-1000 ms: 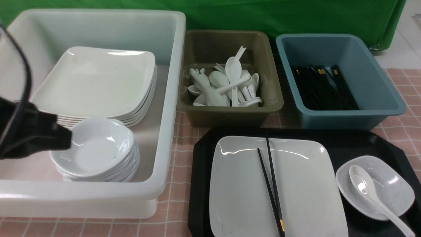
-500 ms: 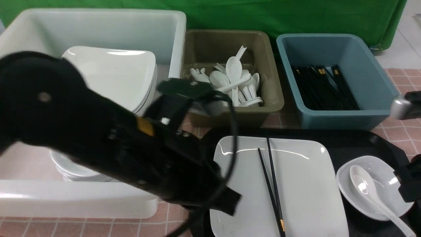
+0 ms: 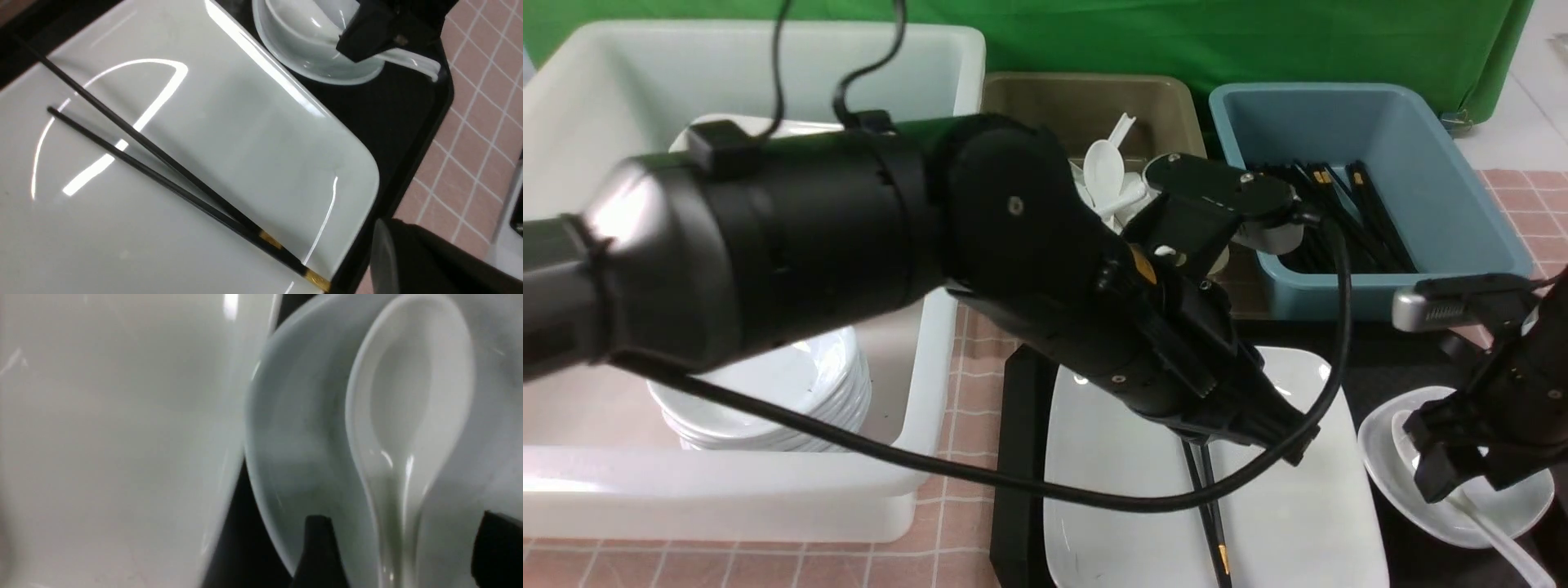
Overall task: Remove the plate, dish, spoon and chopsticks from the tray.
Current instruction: Use the right arm to grab a soup spoon from the plate, then use the right arm to put the soup spoon into the small storage box in the middle
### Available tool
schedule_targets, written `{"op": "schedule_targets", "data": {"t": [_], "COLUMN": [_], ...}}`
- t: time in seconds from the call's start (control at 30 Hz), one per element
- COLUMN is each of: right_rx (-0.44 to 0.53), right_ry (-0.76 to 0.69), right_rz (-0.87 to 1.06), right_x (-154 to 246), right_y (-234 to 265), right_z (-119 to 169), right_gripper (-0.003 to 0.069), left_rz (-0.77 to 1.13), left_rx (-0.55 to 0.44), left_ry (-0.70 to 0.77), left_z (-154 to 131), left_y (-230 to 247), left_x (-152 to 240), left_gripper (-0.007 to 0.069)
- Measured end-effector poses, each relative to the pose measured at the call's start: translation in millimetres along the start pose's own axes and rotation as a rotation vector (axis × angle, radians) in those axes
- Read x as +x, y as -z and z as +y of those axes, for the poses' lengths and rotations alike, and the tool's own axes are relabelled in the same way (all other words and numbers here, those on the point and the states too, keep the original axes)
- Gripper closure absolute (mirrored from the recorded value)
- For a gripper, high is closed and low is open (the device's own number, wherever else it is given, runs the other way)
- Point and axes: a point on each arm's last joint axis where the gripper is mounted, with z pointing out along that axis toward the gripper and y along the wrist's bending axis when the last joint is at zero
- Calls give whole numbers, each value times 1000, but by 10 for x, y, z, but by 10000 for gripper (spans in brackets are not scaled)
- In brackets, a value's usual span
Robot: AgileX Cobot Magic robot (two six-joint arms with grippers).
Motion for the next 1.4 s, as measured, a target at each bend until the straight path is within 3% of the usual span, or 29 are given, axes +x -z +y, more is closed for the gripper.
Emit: {"op": "schedule_targets", "data": {"t": [0.23, 0.27, 0.33, 0.37, 0.63, 0.83, 0.93, 1.07, 1.23, 1.4], "right_rx": [0, 0, 0, 0, -40, -194, -268, -304, -338, -373], "right_ry": [-5, -5, -5, -5, -5, 99, 191, 224, 168, 66], "right_rz": [52, 59, 59, 62, 2, -309, -464, -537, -611, -681], "right_x": [-70, -72, -76, -78, -69, -96, -367, -870, -1588, -1994], "right_y": [-272, -292, -291, -284, 237, 1059, 1397, 1453, 1195, 988], "right_z": [-31, -33, -34, -34, 46, 427, 752, 1015, 1226, 1281], "right_gripper": [157, 190, 329, 342, 330, 330, 330, 330, 330, 330], "left_rz": [7, 7, 7, 7, -20, -156, -224, -230, -136, -60], "left_rx": [-13, -15, -16, -16, -39, -181, -266, -308, -282, -237], "left_ry": [-29, -31, -32, -32, 1, 128, 209, 260, 285, 279], "left_z": [23, 24, 25, 25, 137, 672, 962, 1109, 1096, 998], "left_y": [-36, -36, -36, -36, 45, 609, 1041, 1304, 1345, 1296], "left_x": [5, 5, 5, 5, -31, -129, -99, -18, 85, 130], "left_gripper": [630, 630, 630, 630, 629, 629, 629, 629, 629, 629]}}
